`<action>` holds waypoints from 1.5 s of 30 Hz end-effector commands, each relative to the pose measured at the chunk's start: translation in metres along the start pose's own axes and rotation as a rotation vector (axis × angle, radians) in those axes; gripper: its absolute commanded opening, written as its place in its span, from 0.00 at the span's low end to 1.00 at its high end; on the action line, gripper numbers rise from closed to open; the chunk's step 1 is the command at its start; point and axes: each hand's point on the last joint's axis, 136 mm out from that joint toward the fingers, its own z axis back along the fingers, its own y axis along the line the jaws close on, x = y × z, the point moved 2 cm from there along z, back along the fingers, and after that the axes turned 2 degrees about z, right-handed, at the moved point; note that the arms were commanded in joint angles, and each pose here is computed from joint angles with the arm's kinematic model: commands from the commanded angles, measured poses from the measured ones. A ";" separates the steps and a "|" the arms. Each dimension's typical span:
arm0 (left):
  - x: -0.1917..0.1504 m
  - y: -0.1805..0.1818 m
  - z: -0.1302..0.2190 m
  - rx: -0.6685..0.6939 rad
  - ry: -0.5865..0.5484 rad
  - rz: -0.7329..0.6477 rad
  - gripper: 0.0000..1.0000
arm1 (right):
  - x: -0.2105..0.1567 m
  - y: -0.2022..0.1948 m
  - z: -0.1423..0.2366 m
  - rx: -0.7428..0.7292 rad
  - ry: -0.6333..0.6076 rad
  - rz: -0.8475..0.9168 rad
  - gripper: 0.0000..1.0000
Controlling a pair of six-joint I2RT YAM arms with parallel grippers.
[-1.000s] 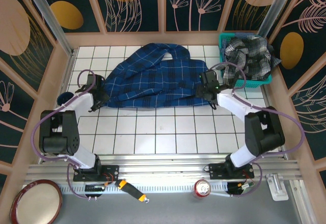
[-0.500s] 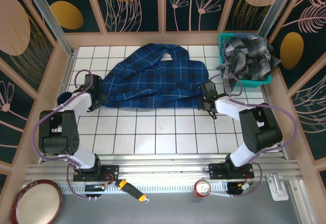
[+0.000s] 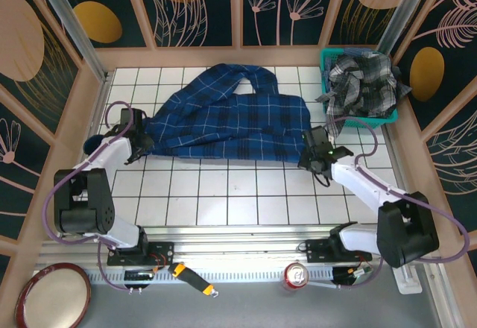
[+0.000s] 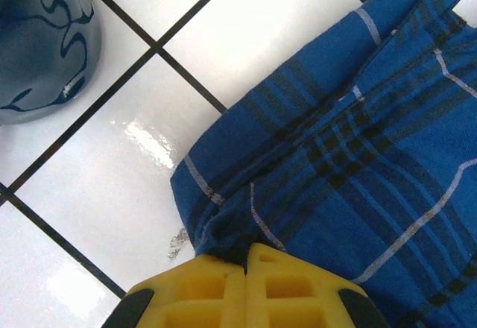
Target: Fold and stack the long sleeve shirts
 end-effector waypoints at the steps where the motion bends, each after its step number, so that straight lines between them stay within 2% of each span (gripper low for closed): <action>1: 0.003 0.022 -0.004 0.087 -0.025 0.000 0.00 | -0.045 -0.027 -0.012 -0.116 0.140 -0.096 0.00; 3: -0.001 0.024 -0.007 0.094 -0.017 -0.002 0.00 | -0.047 -0.022 -0.015 -0.121 0.137 -0.101 0.00; 5: -0.002 0.027 -0.009 0.107 -0.014 -0.010 0.02 | -0.047 -0.025 -0.019 -0.153 0.146 -0.091 0.11; 6: -0.002 0.027 -0.009 0.110 -0.014 -0.014 0.08 | -0.042 -0.023 -0.018 -0.158 0.147 -0.073 0.16; 8: -0.001 0.028 -0.008 0.112 -0.016 -0.018 0.33 | -0.021 -0.008 -0.003 -0.134 0.097 -0.028 0.39; 10: 0.000 0.026 -0.006 0.104 -0.017 -0.015 0.49 | 0.005 0.019 0.017 -0.042 0.013 0.024 0.51; 11: 0.001 0.025 -0.005 0.097 -0.019 -0.014 0.56 | 0.021 0.036 0.028 0.023 -0.038 0.051 0.55; 13: 0.004 0.021 -0.003 0.082 -0.021 -0.012 0.63 | 0.048 0.067 0.043 0.133 -0.132 0.111 0.64; 15: 0.008 0.014 0.000 0.060 -0.022 -0.011 0.64 | 0.068 0.096 0.045 0.217 -0.187 0.160 0.66; 18: 0.018 0.005 0.010 0.028 -0.038 -0.014 0.67 | 0.080 0.147 0.034 0.303 -0.187 0.295 0.69; 21: 0.031 -0.002 0.024 -0.005 -0.072 -0.012 0.71 | 0.081 0.203 0.027 0.374 -0.231 0.495 0.71; 23: 0.032 -0.006 0.029 -0.033 -0.075 -0.017 0.73 | 0.072 0.239 0.027 0.491 -0.280 0.667 0.74; 26: 0.041 -0.016 0.038 -0.069 -0.088 -0.025 0.74 | 0.064 0.264 0.017 0.607 -0.285 0.798 0.79; 31: 0.034 -0.012 0.029 -0.057 -0.069 -0.043 0.74 | 0.031 0.292 -0.003 0.750 -0.193 0.994 0.76; 34: 0.032 -0.014 0.023 -0.059 -0.056 -0.049 0.74 | 0.027 0.295 -0.027 0.708 -0.143 1.041 0.69; 36: 0.023 -0.009 0.016 -0.045 -0.035 -0.058 0.74 | 0.032 0.295 -0.035 0.668 -0.136 1.056 0.58; 42: 0.024 -0.013 0.012 -0.049 -0.028 -0.070 0.74 | 0.057 0.303 -0.016 0.640 -0.199 1.118 0.05; 43: 0.024 -0.013 0.012 -0.049 -0.028 -0.072 0.74 | 0.063 0.303 -0.011 0.629 -0.221 1.119 0.00; 45: 0.024 -0.013 0.011 -0.046 -0.027 -0.075 0.74 | 0.080 0.305 0.006 0.604 -0.283 1.116 0.00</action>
